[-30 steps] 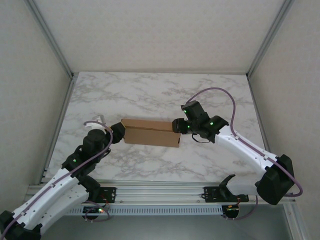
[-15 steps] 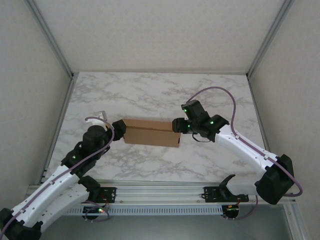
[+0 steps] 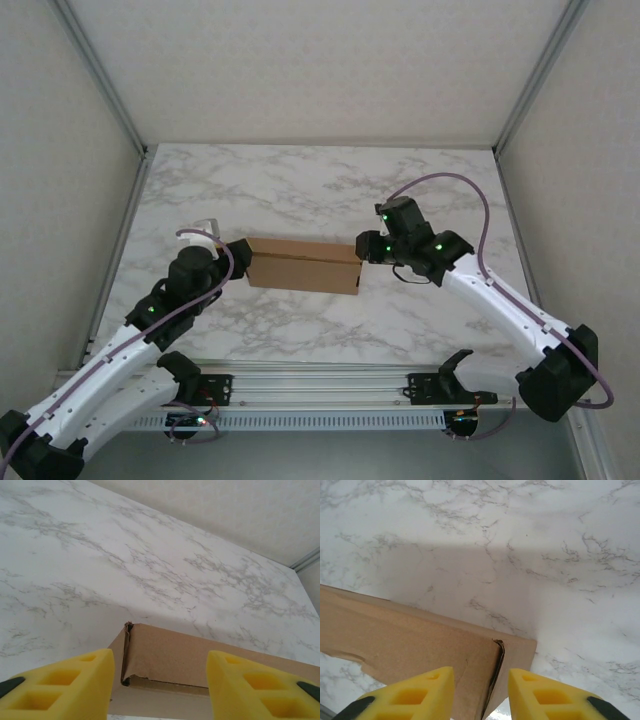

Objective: Fold the paper box

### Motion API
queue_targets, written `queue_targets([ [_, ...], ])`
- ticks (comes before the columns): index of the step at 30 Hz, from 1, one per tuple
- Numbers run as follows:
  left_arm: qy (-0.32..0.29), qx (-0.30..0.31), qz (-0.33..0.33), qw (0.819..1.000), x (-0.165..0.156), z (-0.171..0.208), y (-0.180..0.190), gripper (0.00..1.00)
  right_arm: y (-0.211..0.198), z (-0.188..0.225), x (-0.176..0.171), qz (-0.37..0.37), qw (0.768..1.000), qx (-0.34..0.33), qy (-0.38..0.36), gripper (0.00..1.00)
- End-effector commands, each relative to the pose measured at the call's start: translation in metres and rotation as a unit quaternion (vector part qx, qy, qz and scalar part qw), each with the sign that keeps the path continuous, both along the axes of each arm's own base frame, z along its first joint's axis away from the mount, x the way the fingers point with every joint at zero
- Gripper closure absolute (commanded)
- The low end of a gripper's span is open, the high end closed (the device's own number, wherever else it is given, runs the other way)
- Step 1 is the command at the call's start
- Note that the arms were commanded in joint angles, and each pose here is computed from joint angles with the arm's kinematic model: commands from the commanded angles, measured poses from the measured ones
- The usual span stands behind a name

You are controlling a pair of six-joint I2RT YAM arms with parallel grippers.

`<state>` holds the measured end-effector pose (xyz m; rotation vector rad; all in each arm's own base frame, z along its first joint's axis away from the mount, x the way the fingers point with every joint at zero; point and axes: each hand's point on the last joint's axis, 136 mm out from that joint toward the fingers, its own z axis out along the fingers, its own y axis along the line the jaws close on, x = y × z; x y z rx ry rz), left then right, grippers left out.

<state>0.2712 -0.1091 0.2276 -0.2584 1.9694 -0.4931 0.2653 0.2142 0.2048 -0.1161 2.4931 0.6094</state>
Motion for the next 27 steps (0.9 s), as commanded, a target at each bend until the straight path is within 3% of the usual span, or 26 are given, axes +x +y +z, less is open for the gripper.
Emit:
queue_targets([
  [1, 0.003, 0.003, -0.023, 1.0, 0.004, -0.005, -0.007, 0.49, -0.001, -0.002, -0.008, -0.002, 1.0, 0.019, 0.021, 0.66],
  [11, 0.021, -0.029, -0.051, 0.998, 0.006, -0.01, -0.015, 0.52, 0.004, -0.016, -0.018, 0.002, 0.998, 0.043, 0.052, 0.67],
  [27, 0.066, -0.045, -0.067, 0.995, 0.01, -0.034, -0.013, 0.6, 0.0, -0.031, -0.021, 0.005, 0.998, 0.024, 0.062, 0.69],
])
